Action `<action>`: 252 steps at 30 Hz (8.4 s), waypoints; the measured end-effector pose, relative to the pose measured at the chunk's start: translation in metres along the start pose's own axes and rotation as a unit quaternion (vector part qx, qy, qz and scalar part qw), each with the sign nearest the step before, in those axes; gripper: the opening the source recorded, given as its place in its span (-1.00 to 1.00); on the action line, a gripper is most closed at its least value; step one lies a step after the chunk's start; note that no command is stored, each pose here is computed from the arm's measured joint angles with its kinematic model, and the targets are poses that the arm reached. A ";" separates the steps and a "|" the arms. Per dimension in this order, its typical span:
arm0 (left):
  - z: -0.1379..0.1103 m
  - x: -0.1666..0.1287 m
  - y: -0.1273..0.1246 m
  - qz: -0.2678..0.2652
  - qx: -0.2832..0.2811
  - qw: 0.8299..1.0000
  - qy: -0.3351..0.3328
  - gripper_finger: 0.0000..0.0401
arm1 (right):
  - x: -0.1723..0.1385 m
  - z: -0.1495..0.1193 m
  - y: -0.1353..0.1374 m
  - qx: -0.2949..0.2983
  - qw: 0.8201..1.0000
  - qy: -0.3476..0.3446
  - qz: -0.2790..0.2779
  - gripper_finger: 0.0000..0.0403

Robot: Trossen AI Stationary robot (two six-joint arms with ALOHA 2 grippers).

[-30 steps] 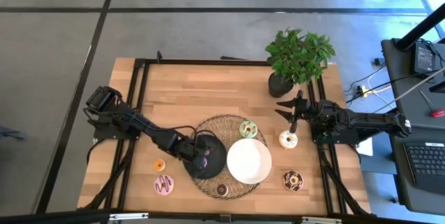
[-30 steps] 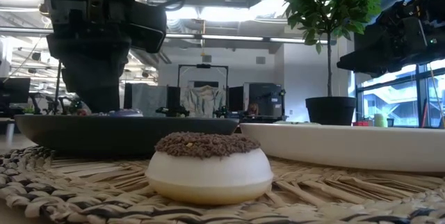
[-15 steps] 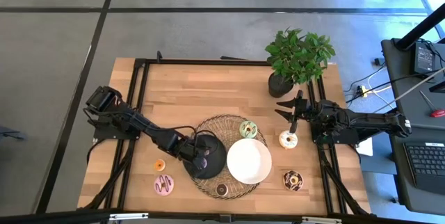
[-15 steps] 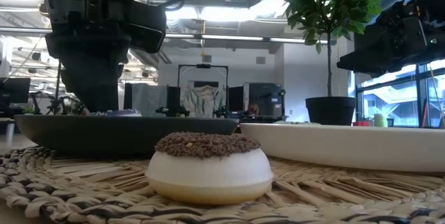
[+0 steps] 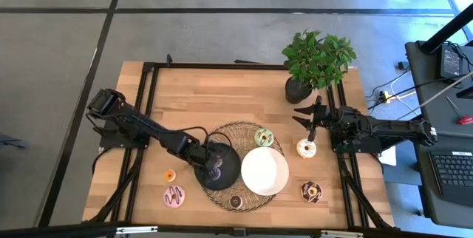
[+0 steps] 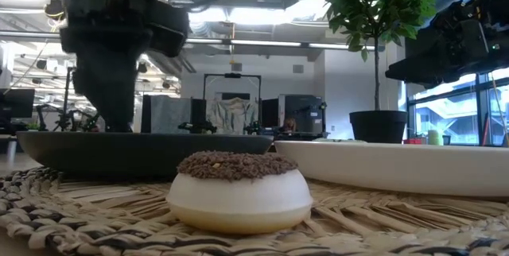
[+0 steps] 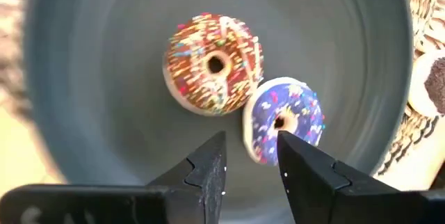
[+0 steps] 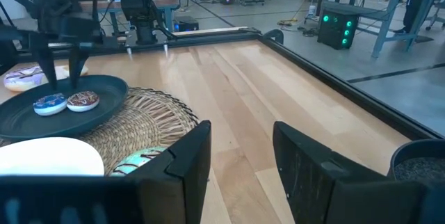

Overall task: Pick & Place donuts
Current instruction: Put the small yellow donut into the black plate, then put the big green donut into the white plate

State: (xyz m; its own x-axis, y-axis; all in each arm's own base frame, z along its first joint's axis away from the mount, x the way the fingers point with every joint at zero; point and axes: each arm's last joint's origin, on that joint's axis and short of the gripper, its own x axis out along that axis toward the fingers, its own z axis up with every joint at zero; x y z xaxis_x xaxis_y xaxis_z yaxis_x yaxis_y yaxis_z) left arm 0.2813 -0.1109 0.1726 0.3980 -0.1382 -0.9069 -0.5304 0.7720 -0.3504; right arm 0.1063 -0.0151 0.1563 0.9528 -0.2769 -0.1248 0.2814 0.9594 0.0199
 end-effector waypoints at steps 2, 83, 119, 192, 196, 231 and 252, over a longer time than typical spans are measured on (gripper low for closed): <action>-0.003 -0.010 0.001 0.007 -0.025 1.000 0.002 -0.38 | 0.000 0.000 0.000 0.001 1.000 0.000 0.000 -0.22; -0.077 -0.058 0.020 0.168 -0.126 0.978 -0.014 -0.97 | 0.000 0.000 0.000 -0.001 1.000 0.002 0.000 -0.22; 0.063 0.019 -0.059 0.071 0.241 0.968 0.031 -0.98 | 0.000 0.000 0.000 -0.012 1.000 0.002 0.000 -0.22; 0.060 0.029 -0.051 0.119 0.242 0.961 0.058 -0.54 | 0.001 -0.001 0.000 -0.012 1.000 0.005 0.000 -0.22; 0.062 0.028 -0.050 0.119 0.240 0.962 0.058 -0.53 | 0.001 -0.001 0.000 -0.012 1.000 0.005 0.000 -0.22; 0.062 -0.081 -0.025 0.178 0.225 0.940 -0.182 -0.42 | 0.001 -0.001 0.000 -0.014 1.000 0.005 0.001 -0.22; 0.064 -0.120 0.068 0.081 0.191 0.895 -0.394 -0.38 | 0.004 -0.004 -0.002 0.150 0.988 0.019 -0.043 -0.22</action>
State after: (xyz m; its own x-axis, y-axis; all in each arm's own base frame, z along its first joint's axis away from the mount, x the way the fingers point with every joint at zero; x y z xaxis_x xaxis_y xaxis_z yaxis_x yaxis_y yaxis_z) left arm 0.2452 -0.0023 0.2730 0.8236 0.3599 -0.4383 -0.3940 0.9190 0.0141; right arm 0.1090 -0.0175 0.1517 0.9204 -0.3494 -0.1752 0.3880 0.8715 0.2998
